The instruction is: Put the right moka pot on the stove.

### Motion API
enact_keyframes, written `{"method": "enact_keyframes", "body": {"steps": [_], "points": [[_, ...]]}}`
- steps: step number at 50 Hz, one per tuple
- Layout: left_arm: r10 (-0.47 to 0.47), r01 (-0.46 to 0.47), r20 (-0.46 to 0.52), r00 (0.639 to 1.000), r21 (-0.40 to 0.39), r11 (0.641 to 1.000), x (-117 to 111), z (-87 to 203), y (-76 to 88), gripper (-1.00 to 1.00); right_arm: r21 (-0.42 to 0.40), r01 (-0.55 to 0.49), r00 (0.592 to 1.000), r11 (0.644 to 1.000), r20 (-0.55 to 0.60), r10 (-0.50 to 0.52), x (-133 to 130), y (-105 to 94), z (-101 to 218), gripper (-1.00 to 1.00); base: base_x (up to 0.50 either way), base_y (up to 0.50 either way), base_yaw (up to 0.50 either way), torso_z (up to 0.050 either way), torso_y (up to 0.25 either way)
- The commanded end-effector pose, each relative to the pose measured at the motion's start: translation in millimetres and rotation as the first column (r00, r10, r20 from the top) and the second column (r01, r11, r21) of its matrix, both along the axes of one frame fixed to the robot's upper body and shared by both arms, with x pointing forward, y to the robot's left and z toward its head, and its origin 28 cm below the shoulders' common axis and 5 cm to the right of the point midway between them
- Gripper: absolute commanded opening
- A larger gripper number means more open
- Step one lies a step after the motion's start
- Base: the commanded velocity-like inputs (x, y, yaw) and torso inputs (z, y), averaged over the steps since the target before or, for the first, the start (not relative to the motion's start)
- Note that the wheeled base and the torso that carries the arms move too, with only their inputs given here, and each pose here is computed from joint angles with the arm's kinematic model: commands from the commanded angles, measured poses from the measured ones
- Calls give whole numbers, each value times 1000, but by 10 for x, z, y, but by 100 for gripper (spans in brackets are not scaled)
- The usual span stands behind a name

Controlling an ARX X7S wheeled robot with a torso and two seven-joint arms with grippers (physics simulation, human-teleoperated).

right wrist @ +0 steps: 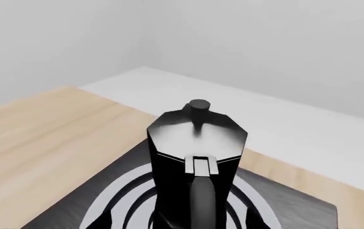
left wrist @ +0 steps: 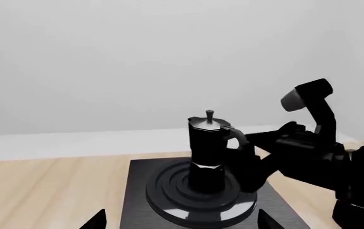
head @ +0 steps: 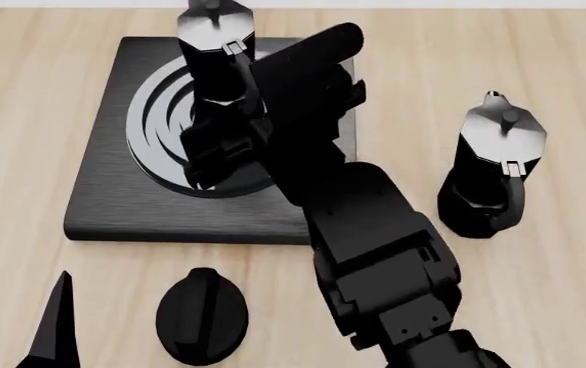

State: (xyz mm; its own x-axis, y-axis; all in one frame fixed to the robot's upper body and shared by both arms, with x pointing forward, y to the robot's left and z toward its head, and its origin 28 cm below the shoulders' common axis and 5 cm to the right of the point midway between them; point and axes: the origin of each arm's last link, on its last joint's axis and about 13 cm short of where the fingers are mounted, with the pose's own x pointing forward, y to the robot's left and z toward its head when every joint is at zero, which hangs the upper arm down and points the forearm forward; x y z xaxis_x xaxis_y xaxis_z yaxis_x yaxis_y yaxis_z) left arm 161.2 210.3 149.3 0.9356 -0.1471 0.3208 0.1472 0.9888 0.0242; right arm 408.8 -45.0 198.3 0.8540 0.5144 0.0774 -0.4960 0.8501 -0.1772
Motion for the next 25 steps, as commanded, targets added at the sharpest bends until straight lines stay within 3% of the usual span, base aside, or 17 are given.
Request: {"method": "enact_keyframes", "body": {"steps": [1, 25], "points": [[0, 0, -5, 1000, -1, 1000, 5, -5, 0, 100, -10, -14, 1000, 1000, 16, 14, -216, -20, 63, 100, 0, 0, 0, 0, 0], [15, -16, -14, 1000, -6, 1000, 15, -16, 8, 100, 7, 73, 982, 997, 172, -73, -1340, -467, 525, 100, 0, 0, 0, 0, 0]]}}
